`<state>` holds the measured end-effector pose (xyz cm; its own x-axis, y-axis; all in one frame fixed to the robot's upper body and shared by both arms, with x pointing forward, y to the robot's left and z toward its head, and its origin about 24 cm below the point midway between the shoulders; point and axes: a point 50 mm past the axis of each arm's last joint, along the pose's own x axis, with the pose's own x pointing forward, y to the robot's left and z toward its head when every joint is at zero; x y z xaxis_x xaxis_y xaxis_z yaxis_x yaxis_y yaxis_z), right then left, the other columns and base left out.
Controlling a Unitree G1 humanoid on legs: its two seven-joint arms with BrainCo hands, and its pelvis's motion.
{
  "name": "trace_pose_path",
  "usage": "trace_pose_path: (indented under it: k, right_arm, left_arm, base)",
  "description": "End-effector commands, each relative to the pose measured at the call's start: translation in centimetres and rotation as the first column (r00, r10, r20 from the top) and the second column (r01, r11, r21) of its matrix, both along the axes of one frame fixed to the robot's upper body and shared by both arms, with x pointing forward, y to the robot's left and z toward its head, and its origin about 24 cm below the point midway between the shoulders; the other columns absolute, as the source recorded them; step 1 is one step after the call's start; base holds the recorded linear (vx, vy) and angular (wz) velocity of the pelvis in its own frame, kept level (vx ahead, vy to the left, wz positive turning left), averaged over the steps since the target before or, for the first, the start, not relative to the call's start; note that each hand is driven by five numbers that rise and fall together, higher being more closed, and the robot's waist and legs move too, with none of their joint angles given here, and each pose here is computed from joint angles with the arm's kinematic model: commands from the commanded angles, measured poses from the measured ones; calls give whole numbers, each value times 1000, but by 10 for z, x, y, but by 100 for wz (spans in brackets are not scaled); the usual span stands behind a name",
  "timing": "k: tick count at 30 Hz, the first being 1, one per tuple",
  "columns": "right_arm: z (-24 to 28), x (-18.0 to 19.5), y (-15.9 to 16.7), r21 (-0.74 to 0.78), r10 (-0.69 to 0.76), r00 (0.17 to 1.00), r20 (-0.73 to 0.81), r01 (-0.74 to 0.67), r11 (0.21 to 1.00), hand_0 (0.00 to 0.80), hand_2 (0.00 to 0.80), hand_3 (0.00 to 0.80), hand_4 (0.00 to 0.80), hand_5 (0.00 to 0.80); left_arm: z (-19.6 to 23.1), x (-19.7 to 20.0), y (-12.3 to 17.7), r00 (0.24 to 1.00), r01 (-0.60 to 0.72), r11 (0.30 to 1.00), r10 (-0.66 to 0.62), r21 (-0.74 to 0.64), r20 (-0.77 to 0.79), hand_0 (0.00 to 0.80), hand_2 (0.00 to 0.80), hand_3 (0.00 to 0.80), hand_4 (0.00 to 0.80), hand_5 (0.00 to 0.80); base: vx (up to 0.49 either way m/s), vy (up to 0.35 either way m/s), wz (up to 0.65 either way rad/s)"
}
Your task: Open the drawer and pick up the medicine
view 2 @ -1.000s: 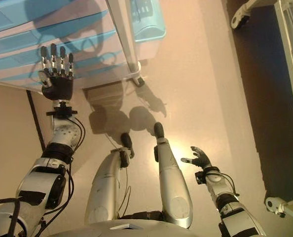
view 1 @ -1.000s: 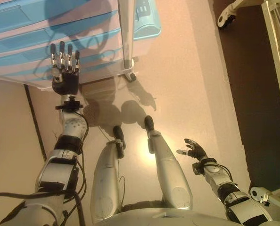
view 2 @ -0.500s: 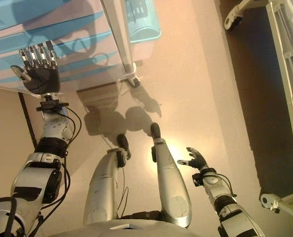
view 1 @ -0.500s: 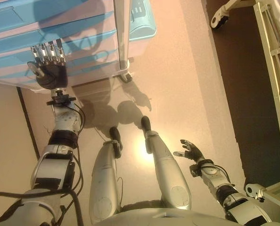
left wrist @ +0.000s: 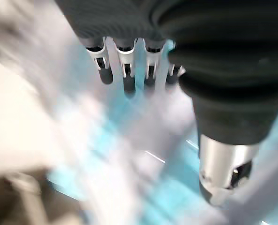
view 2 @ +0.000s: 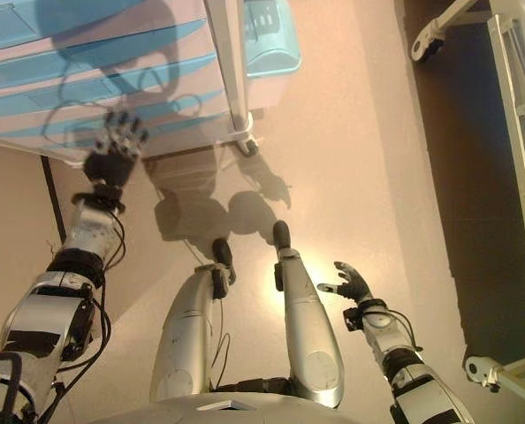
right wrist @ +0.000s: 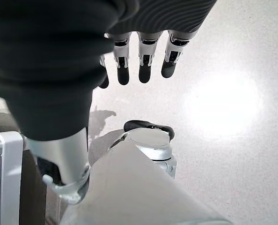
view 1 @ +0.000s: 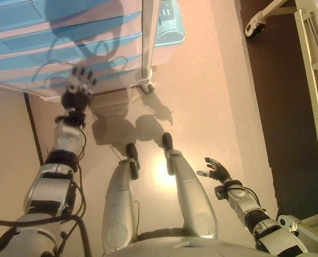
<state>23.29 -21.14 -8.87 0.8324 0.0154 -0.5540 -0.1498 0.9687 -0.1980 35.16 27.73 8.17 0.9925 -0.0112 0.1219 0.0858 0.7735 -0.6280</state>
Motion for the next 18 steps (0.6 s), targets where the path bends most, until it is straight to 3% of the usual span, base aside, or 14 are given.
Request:
trace_pose_path:
  k: [1, 8, 14, 18]
  right_arm:
    - [-4, -10, -4, -1, -24, 1000, -8, 24, 1000, 0, 0, 0, 0, 0]
    - [-3, -9, -3, -3, -23, 1000, -12, 23, 1000, 0, 0, 0, 0, 0]
    - [-5, -10, 0, 9, -21, 1000, -21, 22, 1000, 0, 0, 0, 0, 0]
    - [-7, -12, 4, 12, -16, 999, -29, 17, 1000, 0, 0, 0, 0, 0]
  left_arm:
    - [-2, -4, 7, 1000, 4, 999, -3, 50, -23, 0, 0, 0, 0, 0]
    - [-2, -6, 11, 999, -48, 998, 49, -45, 18, 0, 0, 0, 0, 0]
    - [16, -5, 20, 976, -136, 982, 155, -128, 151, 0, 0, 0, 0, 0]
    - [26, -5, 22, 952, -113, 964, 174, -239, 252, 0, 0, 0, 0, 0]
  base:
    - [0, 9, -4]
    - [0, 0, 0]
    - [6, -12, 0]
    - [4, -8, -1]
